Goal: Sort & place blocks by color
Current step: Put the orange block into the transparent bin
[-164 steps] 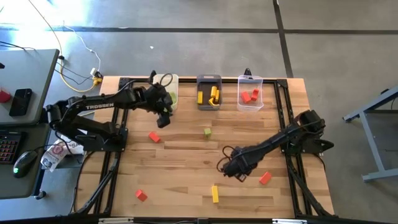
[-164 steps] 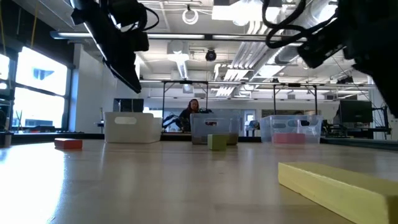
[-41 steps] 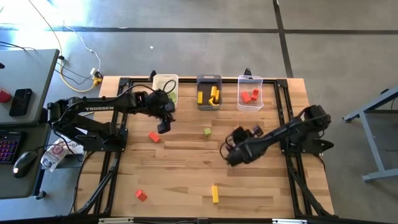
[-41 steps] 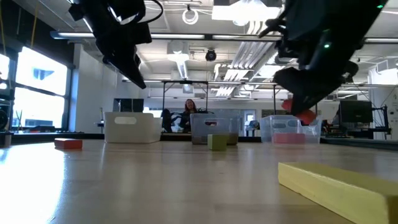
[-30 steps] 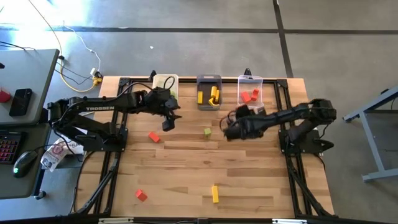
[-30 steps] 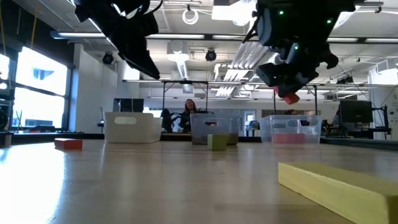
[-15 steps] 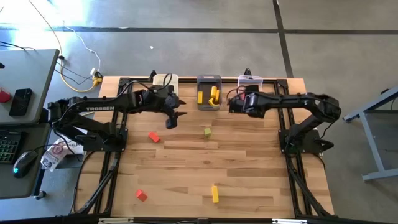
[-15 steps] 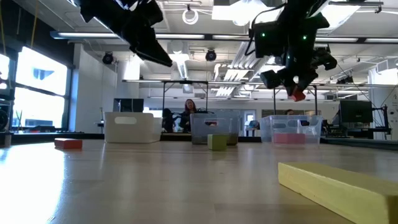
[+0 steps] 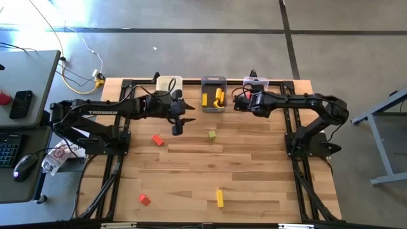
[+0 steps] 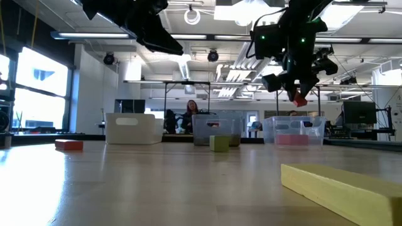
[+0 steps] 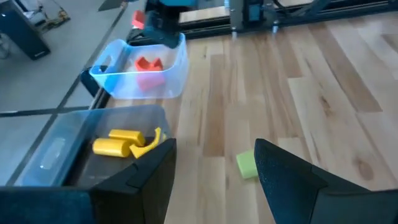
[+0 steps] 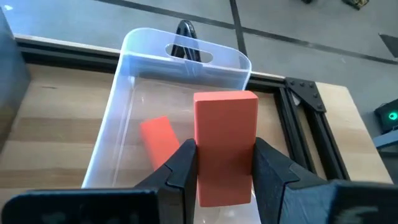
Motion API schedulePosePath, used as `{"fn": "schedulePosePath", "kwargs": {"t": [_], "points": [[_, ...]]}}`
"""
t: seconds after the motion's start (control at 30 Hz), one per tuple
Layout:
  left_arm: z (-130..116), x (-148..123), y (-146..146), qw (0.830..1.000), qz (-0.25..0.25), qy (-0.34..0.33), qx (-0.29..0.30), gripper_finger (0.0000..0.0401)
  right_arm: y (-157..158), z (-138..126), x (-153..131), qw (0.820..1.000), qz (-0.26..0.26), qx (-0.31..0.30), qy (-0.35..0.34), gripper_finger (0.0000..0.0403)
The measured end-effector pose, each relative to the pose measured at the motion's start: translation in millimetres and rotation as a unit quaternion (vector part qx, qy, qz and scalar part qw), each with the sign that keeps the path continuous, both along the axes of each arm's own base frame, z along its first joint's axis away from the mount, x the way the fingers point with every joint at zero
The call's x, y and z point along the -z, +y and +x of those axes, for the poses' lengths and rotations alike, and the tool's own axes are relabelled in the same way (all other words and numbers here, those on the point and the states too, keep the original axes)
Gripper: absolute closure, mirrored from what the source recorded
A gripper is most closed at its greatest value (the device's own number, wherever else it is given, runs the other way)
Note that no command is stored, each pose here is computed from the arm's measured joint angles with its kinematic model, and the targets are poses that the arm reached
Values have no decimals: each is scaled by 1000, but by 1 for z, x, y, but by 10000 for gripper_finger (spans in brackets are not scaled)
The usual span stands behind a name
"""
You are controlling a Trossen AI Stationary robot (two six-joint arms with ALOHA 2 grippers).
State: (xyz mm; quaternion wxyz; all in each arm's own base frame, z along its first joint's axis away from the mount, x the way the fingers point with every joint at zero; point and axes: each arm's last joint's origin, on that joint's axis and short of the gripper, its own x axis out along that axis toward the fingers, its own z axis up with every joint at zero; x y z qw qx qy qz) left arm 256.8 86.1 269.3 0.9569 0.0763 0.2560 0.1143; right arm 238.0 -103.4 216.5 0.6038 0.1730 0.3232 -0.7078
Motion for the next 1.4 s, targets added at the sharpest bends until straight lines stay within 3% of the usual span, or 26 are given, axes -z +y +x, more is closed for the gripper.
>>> {"fn": "schedulePosePath", "kwargs": {"t": [0.33,0.63,0.83,1.1,1.4], "points": [[28,41,-14,996,-57,63,14,199,-29,4,13,992,50,-71,87,314],[57,77,-19,994,-85,64,10,199,-49,-6,15,979,120,-112,118,314],[67,95,-19,994,-85,68,13,199,-63,-12,16,975,164,-123,88,314],[79,111,-16,995,-84,48,12,199,-75,-13,16,973,179,-138,43,312],[80,114,-13,995,-84,44,8,174,-75,-12,17,970,190,-147,28,272]]}}
